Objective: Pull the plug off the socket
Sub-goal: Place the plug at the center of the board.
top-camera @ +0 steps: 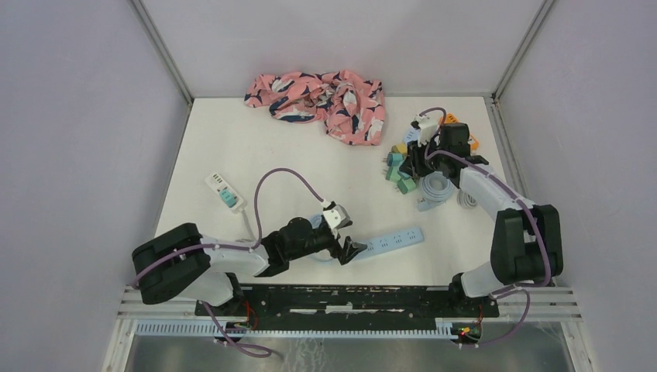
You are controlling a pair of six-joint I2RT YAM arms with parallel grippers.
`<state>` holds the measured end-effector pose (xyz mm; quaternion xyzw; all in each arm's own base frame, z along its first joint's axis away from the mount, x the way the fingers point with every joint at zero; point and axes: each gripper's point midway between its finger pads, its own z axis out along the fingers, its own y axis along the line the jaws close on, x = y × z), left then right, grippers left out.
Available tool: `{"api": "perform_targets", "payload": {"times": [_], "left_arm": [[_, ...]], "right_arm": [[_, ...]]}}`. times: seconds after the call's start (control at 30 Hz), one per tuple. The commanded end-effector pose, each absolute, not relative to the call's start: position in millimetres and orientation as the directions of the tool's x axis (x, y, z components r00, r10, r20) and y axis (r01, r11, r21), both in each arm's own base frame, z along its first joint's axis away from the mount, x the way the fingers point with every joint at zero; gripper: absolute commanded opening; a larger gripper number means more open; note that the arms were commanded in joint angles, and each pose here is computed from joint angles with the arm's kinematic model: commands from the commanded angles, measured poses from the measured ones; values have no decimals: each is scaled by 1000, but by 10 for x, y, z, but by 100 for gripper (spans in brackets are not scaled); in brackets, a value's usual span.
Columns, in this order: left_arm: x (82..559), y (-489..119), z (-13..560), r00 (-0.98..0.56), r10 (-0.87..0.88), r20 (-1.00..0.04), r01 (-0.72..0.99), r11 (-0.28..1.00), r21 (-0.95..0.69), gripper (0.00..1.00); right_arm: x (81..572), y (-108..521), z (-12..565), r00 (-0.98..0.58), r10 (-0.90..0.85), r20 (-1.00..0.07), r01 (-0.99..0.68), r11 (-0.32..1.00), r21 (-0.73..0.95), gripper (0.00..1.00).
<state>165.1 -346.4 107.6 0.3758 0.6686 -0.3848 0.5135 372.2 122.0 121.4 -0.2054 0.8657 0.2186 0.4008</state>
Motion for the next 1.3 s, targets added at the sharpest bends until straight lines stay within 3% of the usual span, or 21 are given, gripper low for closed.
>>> {"api": "perform_targets", "payload": {"times": [0.0, 0.53, 0.6, 0.73, 0.93, 1.03, 1.13, 1.27], "left_arm": [[1692, -3386, 1156, -224, 87, -971, 871, 465, -159, 90], [1701, -3215, 1217, -215, 71, -974, 849, 507, -150, 90], [1695, -3207, 1223, -216, 69, -974, 848, 508, -152, 90], [1687, -3190, 1253, -215, 60, -975, 847, 508, -156, 90], [1672, -3173, 1355, -210, 33, -977, 848, 504, -166, 90], [1668, -3171, 1419, -208, 13, -978, 848, 501, -173, 92], [1663, -3180, 1494, -211, -7, -977, 848, 496, -187, 93], [1664, -3187, 1571, -223, -27, -974, 843, 496, -207, 95]], "right_arm": [[4096, 1018, 1354, -561, -149, -814, -425, 896, 129, 14], [4307, 911, 1129, -612, -137, -779, -357, 927, 117, 21], [4314, 915, 1089, -622, -138, -770, -356, 926, 122, 30], [4334, 940, 1071, -630, -140, -764, -364, 922, 132, 56], [4290, 903, 1478, -539, -232, -810, -443, 896, 38, 74], [4033, 1110, 1727, -450, -295, -843, -600, 799, 41, 78], [3552, 1420, 1905, -339, -350, -873, -804, 590, 75, 78], [2942, 1717, 2024, -214, -324, -922, -950, 288, 119, 77]]}}
